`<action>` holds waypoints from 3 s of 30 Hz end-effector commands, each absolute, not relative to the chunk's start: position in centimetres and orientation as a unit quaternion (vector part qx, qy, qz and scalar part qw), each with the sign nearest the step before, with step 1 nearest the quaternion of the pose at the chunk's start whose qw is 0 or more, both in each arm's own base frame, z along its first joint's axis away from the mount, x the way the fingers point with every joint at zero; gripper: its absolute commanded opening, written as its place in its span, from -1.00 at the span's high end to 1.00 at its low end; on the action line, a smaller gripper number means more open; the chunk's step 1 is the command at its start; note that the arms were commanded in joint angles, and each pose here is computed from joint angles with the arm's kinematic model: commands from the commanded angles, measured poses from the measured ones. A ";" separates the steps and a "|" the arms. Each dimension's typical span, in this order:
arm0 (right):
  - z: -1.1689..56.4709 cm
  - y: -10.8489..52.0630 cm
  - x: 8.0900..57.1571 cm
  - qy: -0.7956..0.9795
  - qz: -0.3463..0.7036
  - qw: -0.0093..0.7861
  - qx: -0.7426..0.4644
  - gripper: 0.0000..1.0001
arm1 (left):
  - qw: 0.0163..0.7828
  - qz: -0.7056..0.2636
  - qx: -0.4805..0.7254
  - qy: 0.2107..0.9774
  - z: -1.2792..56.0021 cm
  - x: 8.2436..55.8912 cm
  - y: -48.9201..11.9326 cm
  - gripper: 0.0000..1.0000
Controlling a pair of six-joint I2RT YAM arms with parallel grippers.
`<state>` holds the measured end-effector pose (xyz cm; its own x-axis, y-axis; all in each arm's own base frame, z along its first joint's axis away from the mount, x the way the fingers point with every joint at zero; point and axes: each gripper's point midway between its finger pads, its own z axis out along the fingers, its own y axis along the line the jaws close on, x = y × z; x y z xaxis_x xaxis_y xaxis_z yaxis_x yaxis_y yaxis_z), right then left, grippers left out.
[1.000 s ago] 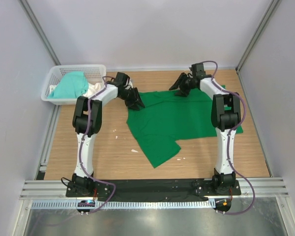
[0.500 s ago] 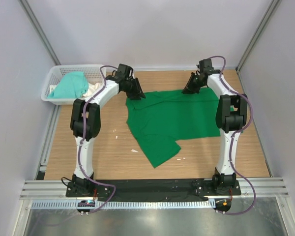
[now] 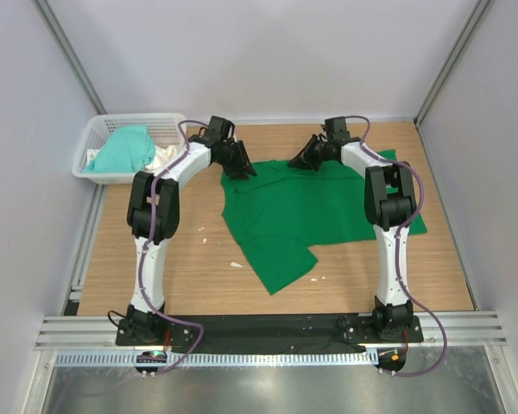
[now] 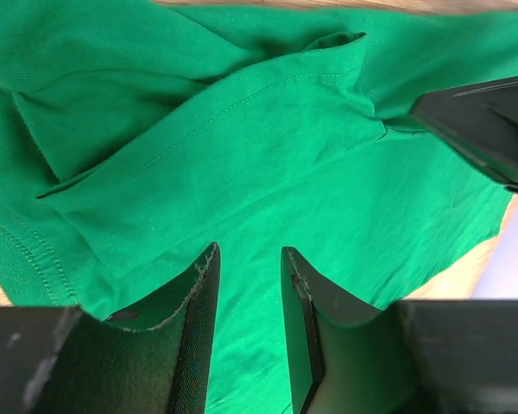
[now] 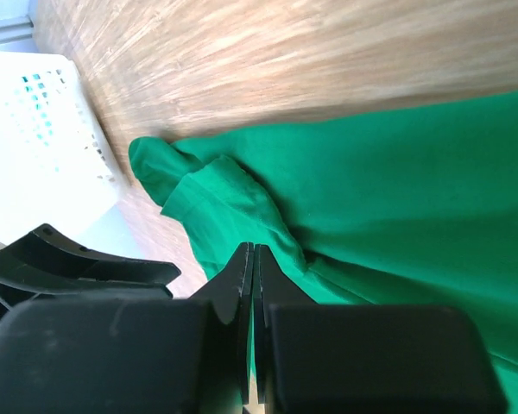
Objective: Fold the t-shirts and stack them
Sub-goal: Fold the tshirt
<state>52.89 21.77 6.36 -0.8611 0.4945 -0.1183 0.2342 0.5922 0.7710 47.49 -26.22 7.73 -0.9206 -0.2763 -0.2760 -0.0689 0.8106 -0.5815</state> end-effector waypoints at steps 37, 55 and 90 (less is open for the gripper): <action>5.7 20.8 49.2 0.895 0.386 0.154 0.164 0.57 | 0.160 -0.297 -0.105 0.935 6.6 47.6 -26.4 0.23; 4.3 8.6 51.2 0.967 0.069 0.226 0.092 -0.11 | 0.123 -0.219 -0.162 0.954 1.6 47.3 -23.2 0.16; 15.9 0.0 43.9 0.899 0.158 0.246 0.327 -0.55 | 0.201 -0.260 -0.066 0.942 15.2 33.6 -21.9 -0.04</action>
